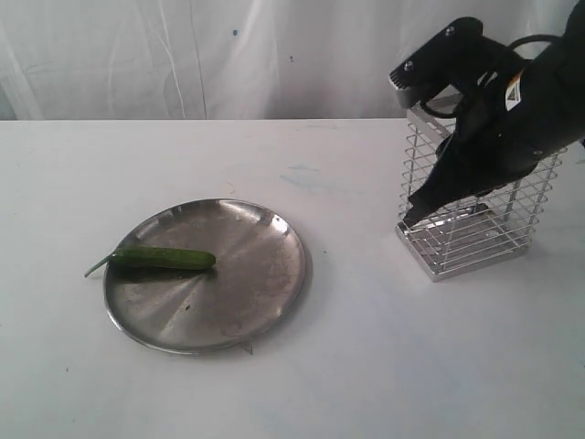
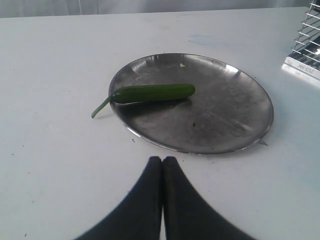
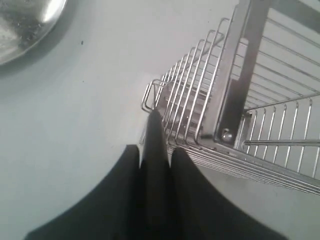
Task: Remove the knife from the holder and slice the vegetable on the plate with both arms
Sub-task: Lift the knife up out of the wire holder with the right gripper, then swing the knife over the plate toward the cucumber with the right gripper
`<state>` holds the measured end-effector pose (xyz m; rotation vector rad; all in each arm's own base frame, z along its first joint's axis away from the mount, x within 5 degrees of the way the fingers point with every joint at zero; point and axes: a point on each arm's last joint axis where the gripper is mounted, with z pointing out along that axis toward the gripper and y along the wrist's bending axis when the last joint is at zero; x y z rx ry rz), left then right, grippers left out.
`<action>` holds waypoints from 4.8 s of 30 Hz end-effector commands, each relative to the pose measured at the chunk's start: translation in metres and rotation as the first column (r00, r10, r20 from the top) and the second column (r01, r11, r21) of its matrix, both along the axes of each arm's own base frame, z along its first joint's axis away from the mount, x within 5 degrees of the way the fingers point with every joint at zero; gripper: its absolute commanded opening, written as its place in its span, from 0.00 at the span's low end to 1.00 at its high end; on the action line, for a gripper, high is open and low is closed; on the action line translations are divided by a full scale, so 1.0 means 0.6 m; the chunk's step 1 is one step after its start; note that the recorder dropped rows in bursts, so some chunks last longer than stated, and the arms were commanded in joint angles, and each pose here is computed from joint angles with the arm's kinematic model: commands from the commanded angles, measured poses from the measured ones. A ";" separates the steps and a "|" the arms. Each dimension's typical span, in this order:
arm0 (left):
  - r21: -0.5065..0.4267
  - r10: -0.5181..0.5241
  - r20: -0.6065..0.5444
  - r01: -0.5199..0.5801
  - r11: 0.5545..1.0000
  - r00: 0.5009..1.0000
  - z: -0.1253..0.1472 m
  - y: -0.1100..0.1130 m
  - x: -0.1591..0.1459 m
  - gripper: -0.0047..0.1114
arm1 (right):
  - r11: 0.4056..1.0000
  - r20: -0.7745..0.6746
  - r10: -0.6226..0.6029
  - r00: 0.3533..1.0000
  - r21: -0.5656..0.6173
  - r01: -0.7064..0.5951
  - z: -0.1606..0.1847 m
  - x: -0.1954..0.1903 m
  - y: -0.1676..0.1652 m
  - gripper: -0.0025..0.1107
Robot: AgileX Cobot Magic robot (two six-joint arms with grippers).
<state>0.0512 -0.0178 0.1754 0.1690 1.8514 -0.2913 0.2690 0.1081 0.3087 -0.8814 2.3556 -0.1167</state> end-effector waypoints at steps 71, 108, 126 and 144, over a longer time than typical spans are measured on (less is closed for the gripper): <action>-0.008 0.002 0.000 -0.002 1.000 1.000 -0.003 0.000 0.000 0.08 | 0.837 0.046 0.327 0.944 0.449 -0.312 -0.230 -0.046 0.071 0.02; -0.008 0.002 0.001 -0.002 1.000 1.000 -0.003 0.000 0.000 0.08 | 0.901 -0.271 0.340 0.901 0.367 -0.229 -0.220 -0.016 0.104 0.02; -0.008 0.002 0.001 -0.002 1.000 1.000 -0.003 0.000 0.000 0.08 | 0.857 -0.064 0.202 0.977 0.495 -0.144 -0.103 -0.052 0.081 0.02; -0.008 0.002 0.001 -0.002 1.000 1.000 -0.003 0.000 0.000 0.08 | 0.813 0.043 0.086 0.995 0.574 -0.095 -0.103 -0.135 0.119 0.02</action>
